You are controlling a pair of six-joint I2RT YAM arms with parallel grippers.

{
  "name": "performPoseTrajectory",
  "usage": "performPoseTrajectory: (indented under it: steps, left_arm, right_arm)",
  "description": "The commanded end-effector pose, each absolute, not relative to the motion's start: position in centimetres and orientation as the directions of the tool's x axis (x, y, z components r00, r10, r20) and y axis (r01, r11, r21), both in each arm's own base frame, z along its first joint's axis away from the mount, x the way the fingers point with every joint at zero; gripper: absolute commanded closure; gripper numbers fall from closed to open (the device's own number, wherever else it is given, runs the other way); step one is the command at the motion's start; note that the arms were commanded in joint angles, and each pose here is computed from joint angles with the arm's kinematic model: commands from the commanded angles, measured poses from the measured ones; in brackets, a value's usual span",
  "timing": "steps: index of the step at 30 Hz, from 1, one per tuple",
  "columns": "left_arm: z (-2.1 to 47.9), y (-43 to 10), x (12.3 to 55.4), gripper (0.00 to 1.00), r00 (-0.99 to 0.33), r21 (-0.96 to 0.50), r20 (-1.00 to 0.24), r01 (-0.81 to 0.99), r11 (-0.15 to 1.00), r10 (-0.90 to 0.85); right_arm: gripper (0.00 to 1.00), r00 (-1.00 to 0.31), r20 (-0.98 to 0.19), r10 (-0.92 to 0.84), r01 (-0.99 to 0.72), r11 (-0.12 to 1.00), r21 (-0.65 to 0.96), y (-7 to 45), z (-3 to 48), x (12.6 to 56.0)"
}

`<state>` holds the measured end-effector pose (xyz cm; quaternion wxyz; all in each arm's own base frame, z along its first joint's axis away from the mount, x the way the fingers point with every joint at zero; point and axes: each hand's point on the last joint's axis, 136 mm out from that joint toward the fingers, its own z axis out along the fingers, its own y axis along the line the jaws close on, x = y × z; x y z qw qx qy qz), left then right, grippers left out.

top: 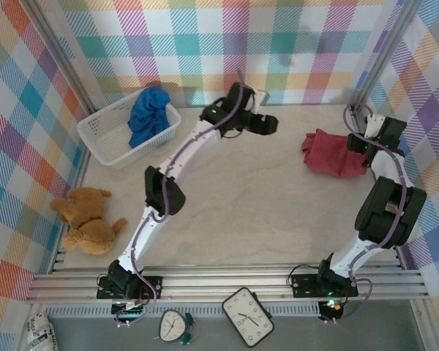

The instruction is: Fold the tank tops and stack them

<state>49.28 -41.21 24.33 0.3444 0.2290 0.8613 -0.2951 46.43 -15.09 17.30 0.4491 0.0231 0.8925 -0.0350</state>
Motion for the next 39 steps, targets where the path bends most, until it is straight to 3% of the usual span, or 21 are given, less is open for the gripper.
performPoseTrajectory:
  steps: [1,9,13,17,18,22,29,39]
  left_arm:
    - [22.5,-33.1,49.0,0.23,-0.734,-0.230,-0.630,0.489,0.842,0.254]
    - [21.5,-17.5,50.5,0.20,-0.837,-0.124,-0.538,0.200,0.972,0.104]
    - [20.5,-11.5,51.7,0.20,-0.848,-0.066,-0.527,0.092,0.994,0.043]
    - [20.4,-6.7,53.9,0.20,-0.828,-0.066,-0.559,-0.003,0.998,-0.040]
    - [20.4,-5.2,54.5,0.19,-0.822,-0.051,-0.566,-0.040,0.998,-0.062]
    - [18.9,-0.8,56.7,0.19,-0.812,-0.051,-0.570,-0.119,0.992,-0.127]
    - [15.0,2.3,60.3,0.19,-0.811,-0.064,-0.565,-0.138,0.988,-0.150]
    - [10.3,2.4,64.6,0.19,-0.787,-0.159,-0.594,-0.090,0.983,-0.168]
  right_arm:
    - [0.34,-0.537,-0.843,0.019,-0.076,0.995,0.071,-9.2,19.0,46.7]
    - [0.23,-0.472,-0.882,0.009,-0.343,0.919,0.193,2.8,20.9,45.7]
    - [0.13,-0.491,-0.871,0.039,-0.451,0.843,0.292,8.1,21.1,44.6]
    - [0.10,-0.520,-0.853,0.026,-0.522,0.781,0.342,12.5,20.5,43.3]
    - [0.02,-0.534,-0.845,0.022,-0.541,0.759,0.362,13.7,20.3,42.9]
    - [0.01,-0.574,-0.819,-0.009,-0.602,0.683,0.414,18.1,19.4,40.7]
    - [0.01,-0.602,-0.798,-0.036,-0.640,0.618,0.455,22.9,19.8,37.5]
    - [0.01,-0.622,-0.783,0.022,-0.578,0.661,0.478,22.8,21.4,35.4]
